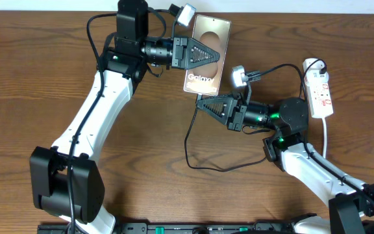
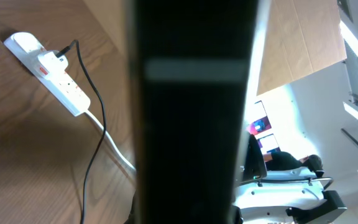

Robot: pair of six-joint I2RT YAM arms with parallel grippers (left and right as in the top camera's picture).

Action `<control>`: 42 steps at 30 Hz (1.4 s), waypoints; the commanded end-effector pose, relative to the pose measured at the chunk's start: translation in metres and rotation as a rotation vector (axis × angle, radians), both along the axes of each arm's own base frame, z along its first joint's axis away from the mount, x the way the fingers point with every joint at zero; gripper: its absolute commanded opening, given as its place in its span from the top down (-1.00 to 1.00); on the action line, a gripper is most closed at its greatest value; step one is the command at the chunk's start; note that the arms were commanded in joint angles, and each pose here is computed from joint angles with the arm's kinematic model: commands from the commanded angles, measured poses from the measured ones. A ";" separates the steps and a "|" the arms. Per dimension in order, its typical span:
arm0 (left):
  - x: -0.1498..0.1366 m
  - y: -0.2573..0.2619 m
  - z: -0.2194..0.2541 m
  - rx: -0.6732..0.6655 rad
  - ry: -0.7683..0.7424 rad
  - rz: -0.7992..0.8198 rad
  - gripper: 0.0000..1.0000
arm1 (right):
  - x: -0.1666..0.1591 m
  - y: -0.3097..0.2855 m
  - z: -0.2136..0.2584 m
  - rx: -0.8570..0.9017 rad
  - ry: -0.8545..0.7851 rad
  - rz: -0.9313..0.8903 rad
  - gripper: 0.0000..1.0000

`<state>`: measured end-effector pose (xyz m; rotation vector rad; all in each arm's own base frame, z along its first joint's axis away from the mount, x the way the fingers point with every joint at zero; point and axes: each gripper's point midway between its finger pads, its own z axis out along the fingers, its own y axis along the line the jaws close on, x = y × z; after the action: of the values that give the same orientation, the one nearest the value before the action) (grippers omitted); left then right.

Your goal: Plug charger to phone and switch on socket

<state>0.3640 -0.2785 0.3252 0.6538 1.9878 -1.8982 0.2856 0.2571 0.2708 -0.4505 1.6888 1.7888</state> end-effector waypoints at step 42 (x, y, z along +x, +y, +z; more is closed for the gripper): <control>-0.064 -0.030 0.004 -0.024 0.008 -0.225 0.86 | 0.053 -0.030 0.043 0.116 -0.099 -0.324 0.98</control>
<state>0.3529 -0.2907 0.3213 0.7021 2.0078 -1.8432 0.2828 0.2558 0.2689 -0.4635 1.6716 1.7792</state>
